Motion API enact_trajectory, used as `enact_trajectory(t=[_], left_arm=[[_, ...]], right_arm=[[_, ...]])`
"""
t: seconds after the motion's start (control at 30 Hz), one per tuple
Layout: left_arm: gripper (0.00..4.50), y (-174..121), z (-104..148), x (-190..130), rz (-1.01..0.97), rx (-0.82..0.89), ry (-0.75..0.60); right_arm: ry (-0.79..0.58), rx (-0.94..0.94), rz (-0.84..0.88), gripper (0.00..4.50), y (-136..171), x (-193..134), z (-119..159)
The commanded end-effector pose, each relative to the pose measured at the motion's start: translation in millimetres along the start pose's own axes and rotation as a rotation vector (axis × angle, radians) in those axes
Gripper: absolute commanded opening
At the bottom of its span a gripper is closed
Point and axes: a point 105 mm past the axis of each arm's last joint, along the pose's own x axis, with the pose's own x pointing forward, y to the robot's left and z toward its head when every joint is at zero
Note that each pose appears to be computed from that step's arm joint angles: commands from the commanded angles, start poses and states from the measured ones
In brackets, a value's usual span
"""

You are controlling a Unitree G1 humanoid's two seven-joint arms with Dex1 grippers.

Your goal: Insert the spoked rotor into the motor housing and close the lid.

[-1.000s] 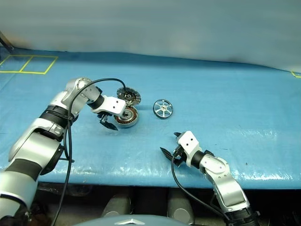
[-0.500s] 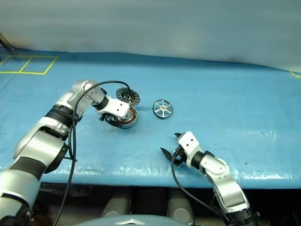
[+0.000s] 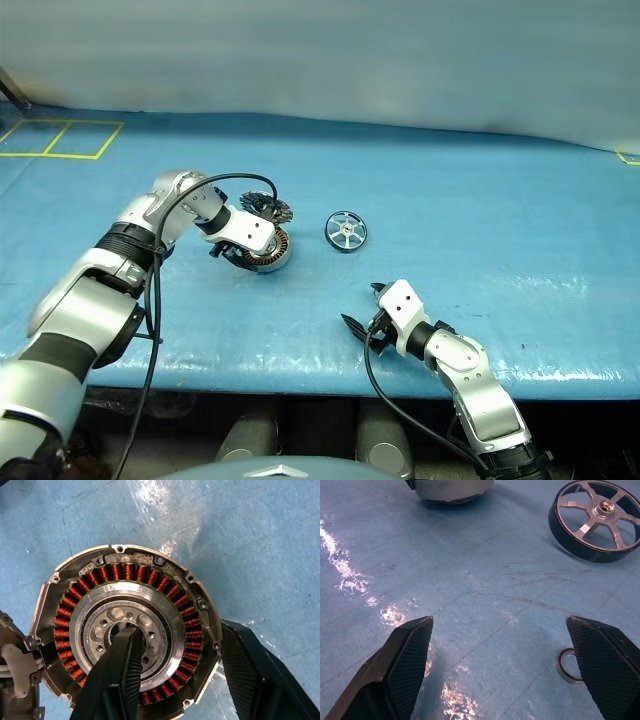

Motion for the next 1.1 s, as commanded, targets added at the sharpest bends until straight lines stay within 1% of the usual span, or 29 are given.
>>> enact_trajectory(t=[0.03,0.3,0.4,0.57,0.63,0.83,1.1], left_arm=[[2.04,1,4,-12,0.010,0.027,-0.012],[2.04,0,22,-23,-0.002,0.078,-0.043],[2.04,-2,33,-26,-0.019,0.086,-0.080],[2.04,-3,50,-28,-0.040,0.107,-0.096],[2.04,-4,53,-27,-0.048,0.117,-0.092],[2.04,-3,58,-20,-0.077,0.161,-0.041],[2.04,-8,65,-1,-0.136,0.178,-0.031]], right_arm=[[-0.048,-0.037,0.008,4.50,0,1,15],[-0.050,-0.041,0.027,4.50,1,1,17],[-0.049,-0.041,0.029,4.50,2,2,16],[-0.048,-0.034,0.037,4.50,4,1,14],[-0.047,-0.032,0.041,4.50,6,1,14],[-0.039,-0.029,0.038,4.50,7,-3,11],[-0.040,-0.023,0.024,4.50,7,-4,10]])
